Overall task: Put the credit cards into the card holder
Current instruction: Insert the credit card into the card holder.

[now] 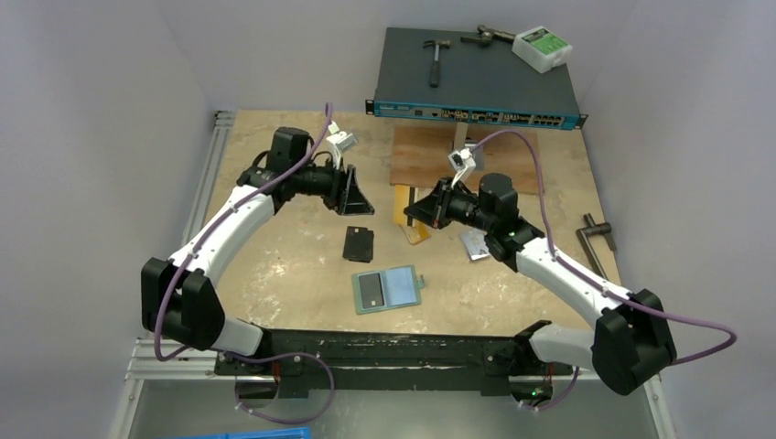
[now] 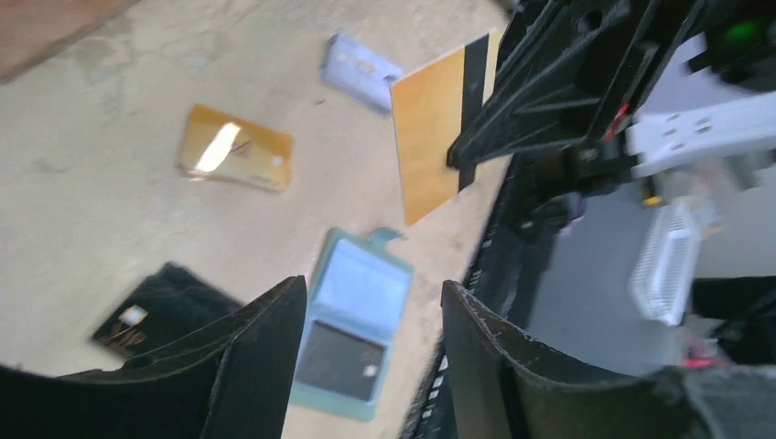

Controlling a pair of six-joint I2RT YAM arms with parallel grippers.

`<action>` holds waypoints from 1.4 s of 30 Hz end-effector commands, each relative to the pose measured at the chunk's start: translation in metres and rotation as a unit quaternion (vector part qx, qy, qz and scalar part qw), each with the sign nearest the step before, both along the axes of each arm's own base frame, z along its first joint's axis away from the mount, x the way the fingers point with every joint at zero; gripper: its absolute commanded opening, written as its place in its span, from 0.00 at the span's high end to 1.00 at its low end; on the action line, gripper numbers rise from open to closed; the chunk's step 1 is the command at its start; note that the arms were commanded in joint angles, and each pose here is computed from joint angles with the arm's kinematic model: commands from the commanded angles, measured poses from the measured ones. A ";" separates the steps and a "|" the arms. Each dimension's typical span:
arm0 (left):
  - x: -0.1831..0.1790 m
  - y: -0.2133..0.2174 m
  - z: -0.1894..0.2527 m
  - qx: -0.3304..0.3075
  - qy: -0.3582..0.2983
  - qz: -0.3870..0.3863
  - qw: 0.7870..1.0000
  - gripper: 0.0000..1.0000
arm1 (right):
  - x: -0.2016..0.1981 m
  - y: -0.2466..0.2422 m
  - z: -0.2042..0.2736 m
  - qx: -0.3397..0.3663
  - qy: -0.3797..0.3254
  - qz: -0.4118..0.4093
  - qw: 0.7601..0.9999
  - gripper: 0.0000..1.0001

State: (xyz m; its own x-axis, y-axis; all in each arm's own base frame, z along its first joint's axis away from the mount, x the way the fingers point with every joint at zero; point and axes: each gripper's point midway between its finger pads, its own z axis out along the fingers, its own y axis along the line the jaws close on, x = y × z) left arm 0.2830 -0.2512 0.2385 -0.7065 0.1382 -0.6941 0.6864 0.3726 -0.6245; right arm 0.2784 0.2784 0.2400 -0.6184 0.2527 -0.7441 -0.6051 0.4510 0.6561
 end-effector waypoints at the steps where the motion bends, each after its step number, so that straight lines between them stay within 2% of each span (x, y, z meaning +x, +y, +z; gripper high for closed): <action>1: -0.002 0.039 -0.042 0.148 -0.147 -0.031 0.978 0.43 | -0.022 -0.029 -0.088 -0.141 0.095 -0.027 0.985 1.00; 3: -0.011 0.042 -0.056 0.189 -0.212 -0.051 0.958 0.42 | -0.040 -0.032 -0.114 -0.163 0.127 -0.024 0.978 1.00; 6: -0.031 0.035 -0.087 0.238 -0.273 -0.102 0.926 0.42 | -0.061 -0.034 -0.143 -0.186 0.161 -0.025 0.969 1.00; 9: -0.045 0.023 -0.115 0.264 -0.303 -0.148 0.904 0.41 | -0.075 -0.034 -0.160 -0.201 0.179 -0.025 0.963 1.00; 16: -0.050 0.012 -0.161 0.324 -0.353 -0.203 0.854 0.42 | -0.089 -0.039 -0.172 -0.202 0.196 -0.033 0.959 1.00; 19: -0.048 0.009 -0.171 0.346 -0.393 -0.217 0.824 0.42 | -0.088 -0.040 -0.175 -0.207 0.197 -0.039 0.958 1.00; 27: -0.051 0.011 -0.189 0.361 -0.456 -0.264 0.769 0.43 | -0.084 -0.036 -0.178 -0.197 0.197 -0.044 0.959 1.00; 35: -0.055 0.017 -0.206 0.384 -0.483 -0.292 0.731 0.43 | -0.084 -0.039 -0.182 -0.197 0.199 -0.051 0.959 1.00; 42: -0.056 0.016 -0.207 0.393 -0.497 -0.289 0.718 0.44 | -0.087 -0.036 -0.186 -0.188 0.206 -0.047 0.959 1.00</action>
